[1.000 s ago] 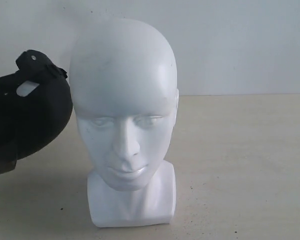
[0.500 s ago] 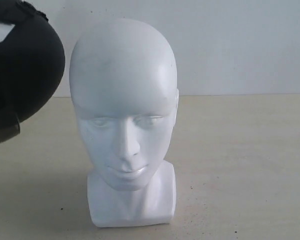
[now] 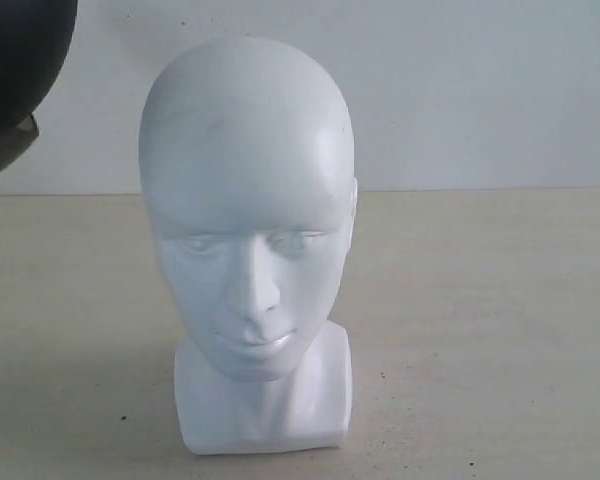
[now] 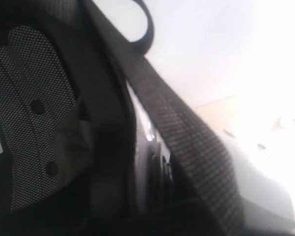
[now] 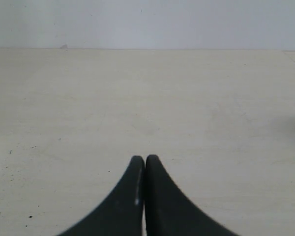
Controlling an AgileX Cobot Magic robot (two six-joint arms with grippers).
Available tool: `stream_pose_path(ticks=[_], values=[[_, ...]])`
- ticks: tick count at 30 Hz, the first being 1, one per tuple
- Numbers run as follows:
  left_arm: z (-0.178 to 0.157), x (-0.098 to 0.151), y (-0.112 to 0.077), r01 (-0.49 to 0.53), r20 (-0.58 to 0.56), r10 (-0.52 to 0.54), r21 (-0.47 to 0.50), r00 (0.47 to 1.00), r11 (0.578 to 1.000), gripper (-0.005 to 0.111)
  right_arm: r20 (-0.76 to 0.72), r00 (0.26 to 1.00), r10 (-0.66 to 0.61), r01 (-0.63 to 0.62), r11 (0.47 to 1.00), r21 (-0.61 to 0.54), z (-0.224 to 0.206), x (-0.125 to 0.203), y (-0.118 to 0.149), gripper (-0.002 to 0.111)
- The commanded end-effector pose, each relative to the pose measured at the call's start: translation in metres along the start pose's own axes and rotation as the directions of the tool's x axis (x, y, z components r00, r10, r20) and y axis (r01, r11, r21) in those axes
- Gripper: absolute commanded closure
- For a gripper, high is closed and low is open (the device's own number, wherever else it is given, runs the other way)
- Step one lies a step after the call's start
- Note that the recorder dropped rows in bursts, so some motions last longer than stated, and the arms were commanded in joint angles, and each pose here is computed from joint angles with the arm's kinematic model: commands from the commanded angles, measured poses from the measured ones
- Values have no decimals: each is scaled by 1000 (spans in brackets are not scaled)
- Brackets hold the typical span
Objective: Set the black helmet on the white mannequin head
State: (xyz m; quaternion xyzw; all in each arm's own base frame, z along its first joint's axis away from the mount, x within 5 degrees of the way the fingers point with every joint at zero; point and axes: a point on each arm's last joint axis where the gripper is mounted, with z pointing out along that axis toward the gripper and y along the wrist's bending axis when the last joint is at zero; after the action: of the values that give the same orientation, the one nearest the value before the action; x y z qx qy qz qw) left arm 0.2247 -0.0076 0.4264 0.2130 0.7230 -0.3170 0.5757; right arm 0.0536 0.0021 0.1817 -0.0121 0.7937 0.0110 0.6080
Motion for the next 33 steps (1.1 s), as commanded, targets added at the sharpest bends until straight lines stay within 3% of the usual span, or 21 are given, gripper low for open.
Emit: stream_pose_path(ticks=[1,7,21,29,33], values=[[-12,-24,-26,-1,193,-14,78,981,997,102,17,1000,-5,5,1000,7,0,-1,0,108],[-24,-44,-46,-7,345,-41,136,938,991,102,17,1000,-5,5,1000,7,0,-1,0,108],[-52,-108,-99,-47,418,-56,232,907,972,102,17,1000,-5,5,1000,7,0,-1,0,108],[-44,-124,-108,-52,452,-82,276,888,960,102,17,1000,-5,5,1000,7,0,-1,0,108],[-46,-133,-114,-75,498,-64,253,865,964,102,17,1000,-5,5,1000,7,0,-1,0,108]])
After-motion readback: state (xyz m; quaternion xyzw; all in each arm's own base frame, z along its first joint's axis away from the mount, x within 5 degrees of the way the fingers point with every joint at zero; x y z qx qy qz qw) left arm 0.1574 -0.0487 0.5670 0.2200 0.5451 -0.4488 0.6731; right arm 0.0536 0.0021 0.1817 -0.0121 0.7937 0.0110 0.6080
